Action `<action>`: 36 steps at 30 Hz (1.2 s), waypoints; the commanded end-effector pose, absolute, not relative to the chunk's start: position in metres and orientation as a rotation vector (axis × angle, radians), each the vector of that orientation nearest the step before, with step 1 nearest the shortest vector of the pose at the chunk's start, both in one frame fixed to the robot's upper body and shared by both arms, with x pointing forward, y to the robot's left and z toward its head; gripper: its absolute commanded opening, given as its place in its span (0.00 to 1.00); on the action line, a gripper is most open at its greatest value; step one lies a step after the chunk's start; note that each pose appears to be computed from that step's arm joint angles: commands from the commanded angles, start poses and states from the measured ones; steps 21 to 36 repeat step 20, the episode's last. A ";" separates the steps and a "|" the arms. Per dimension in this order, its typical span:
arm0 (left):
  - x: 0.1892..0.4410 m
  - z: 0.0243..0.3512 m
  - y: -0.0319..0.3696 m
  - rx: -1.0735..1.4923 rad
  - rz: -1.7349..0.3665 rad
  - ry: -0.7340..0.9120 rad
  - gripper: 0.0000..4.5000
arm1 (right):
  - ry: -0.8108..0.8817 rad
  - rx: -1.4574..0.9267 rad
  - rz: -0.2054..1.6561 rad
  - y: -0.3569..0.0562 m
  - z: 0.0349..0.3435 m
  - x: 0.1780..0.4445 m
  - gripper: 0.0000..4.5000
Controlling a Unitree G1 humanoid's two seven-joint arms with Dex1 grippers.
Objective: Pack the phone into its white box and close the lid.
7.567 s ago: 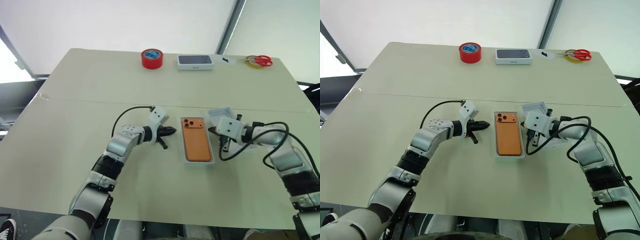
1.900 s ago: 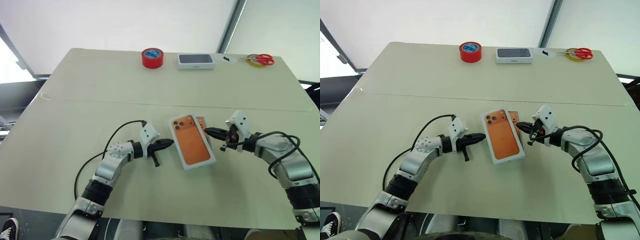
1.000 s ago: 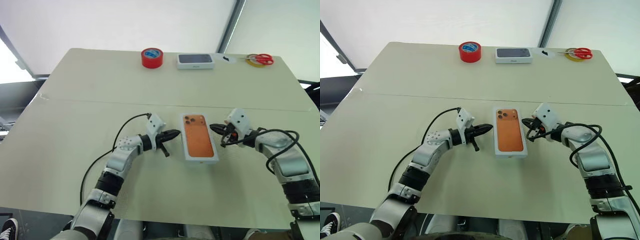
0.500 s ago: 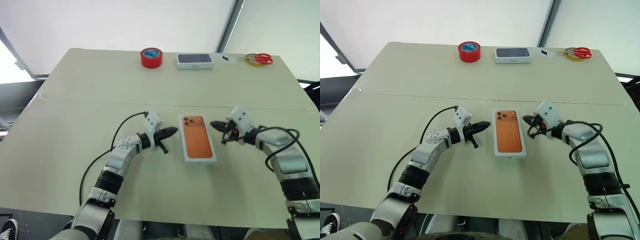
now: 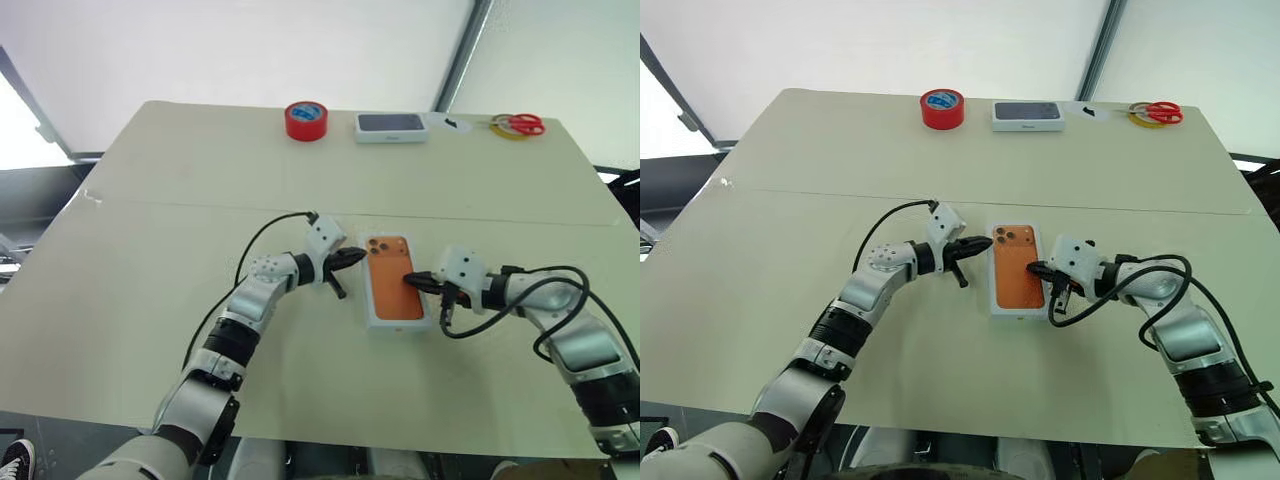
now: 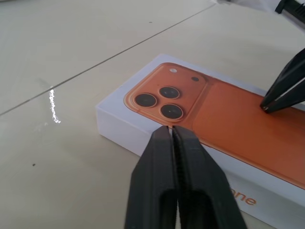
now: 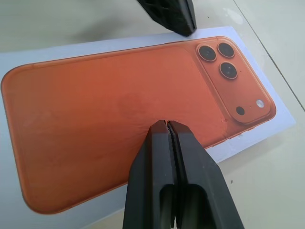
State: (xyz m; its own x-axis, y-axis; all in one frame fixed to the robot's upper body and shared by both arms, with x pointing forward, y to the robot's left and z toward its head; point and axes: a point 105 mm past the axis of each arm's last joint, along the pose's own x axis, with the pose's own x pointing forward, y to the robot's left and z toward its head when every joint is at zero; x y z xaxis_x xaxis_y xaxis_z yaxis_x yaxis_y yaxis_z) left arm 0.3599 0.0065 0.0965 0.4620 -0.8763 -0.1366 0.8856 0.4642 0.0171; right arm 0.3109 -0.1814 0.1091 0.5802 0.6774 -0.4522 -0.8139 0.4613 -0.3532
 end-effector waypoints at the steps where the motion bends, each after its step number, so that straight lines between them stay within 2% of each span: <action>1: 0.357 0.113 0.019 0.011 -1.084 0.070 0.42 | 0.253 -0.426 0.917 -0.180 0.118 0.315 0.31; 5: 0.351 0.138 0.059 0.048 -1.025 -0.022 0.87 | 0.129 -0.358 0.877 -0.183 0.148 0.327 0.78; 6: 0.349 0.143 0.070 0.048 -1.010 -0.030 0.99 | 0.125 -0.363 0.887 -0.185 0.150 0.325 0.79; 9: 0.342 0.145 0.125 0.109 -0.909 -0.018 0.99 | 0.142 -0.445 0.930 -0.206 0.154 0.318 0.79; 12: 0.323 0.138 0.180 0.201 -0.823 0.031 0.99 | 0.139 -0.480 0.910 -0.233 0.162 0.317 0.79; 15: 0.304 0.140 0.210 0.242 -0.781 0.057 0.99 | 0.126 -0.514 0.903 -0.250 0.164 0.314 0.79; 20: 0.283 0.163 0.222 0.274 -0.729 0.018 0.99 | 0.134 -0.489 0.910 -0.259 0.159 0.311 0.79; 36: 0.283 0.163 0.222 0.274 -0.729 0.018 0.99 | 0.134 -0.489 0.910 -0.259 0.159 0.311 0.79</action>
